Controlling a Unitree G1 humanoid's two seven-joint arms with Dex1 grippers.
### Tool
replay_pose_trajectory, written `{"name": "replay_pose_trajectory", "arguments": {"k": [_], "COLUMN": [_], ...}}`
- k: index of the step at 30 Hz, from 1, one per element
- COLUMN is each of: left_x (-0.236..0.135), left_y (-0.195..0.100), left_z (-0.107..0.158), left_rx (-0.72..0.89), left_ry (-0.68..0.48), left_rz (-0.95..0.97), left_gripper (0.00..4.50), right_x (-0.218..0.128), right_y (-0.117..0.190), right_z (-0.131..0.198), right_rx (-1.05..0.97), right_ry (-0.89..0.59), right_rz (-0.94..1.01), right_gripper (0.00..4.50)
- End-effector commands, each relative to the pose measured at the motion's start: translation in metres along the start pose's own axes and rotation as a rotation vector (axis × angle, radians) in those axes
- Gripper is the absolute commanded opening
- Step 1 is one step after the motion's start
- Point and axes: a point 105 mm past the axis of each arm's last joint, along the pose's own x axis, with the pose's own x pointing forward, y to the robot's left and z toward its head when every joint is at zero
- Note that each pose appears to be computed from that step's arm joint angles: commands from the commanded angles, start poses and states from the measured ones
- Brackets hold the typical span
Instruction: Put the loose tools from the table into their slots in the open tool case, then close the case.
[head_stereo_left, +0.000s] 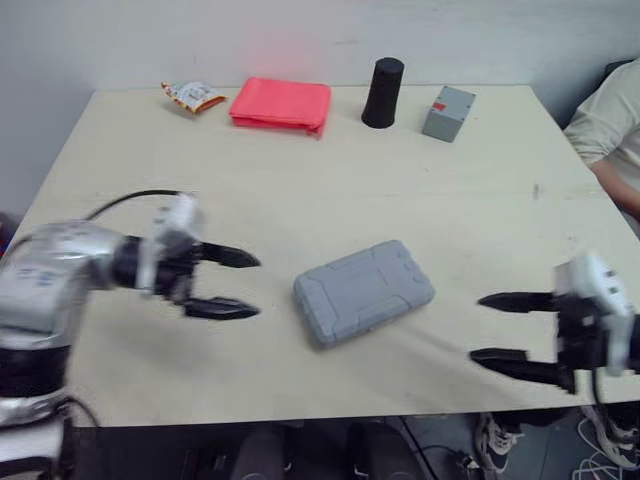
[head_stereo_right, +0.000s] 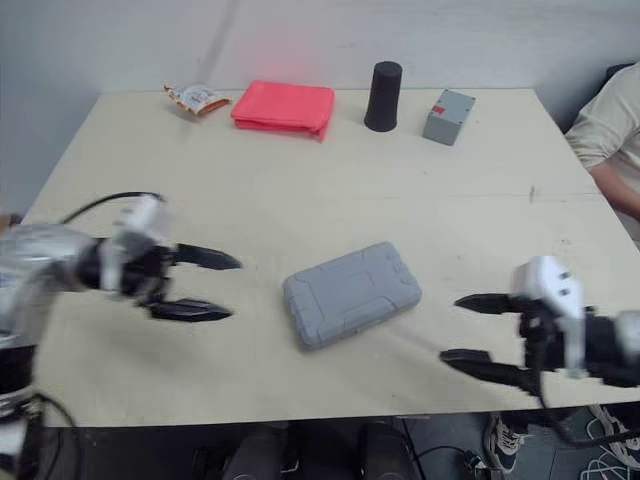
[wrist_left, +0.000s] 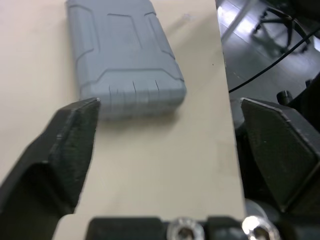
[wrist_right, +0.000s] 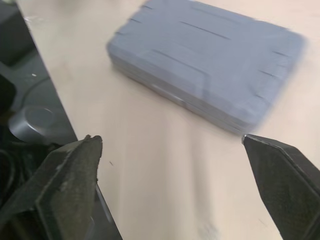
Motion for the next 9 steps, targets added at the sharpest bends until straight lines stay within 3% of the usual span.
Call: {"name": "replay_pose_trajectory", "arguments": {"k": [1,5,9], "left_x": [-0.071,-0.098,-0.104], "left_y": [-0.025,-0.028,-0.038], "left_z": [0.018,0.020,0.022], "left_rx": [-0.039,-0.048,-0.055], "left_ry": [-0.037,-0.048,-0.049], "left_rz": [0.170,0.314,0.317], "left_gripper": [4.48,4.48,4.48], "right_x": [-0.049,-0.060,-0.061], "right_y": [-0.031,-0.042,-0.048], "right_z": [0.017,0.023,0.027], "right_rx": [-0.108,-0.133,-0.148], "right_ry": [-0.022,-0.017,-0.029], "right_rz": [-0.172,-0.174,-0.164], "right_gripper": [4.50,4.50,4.50]}}
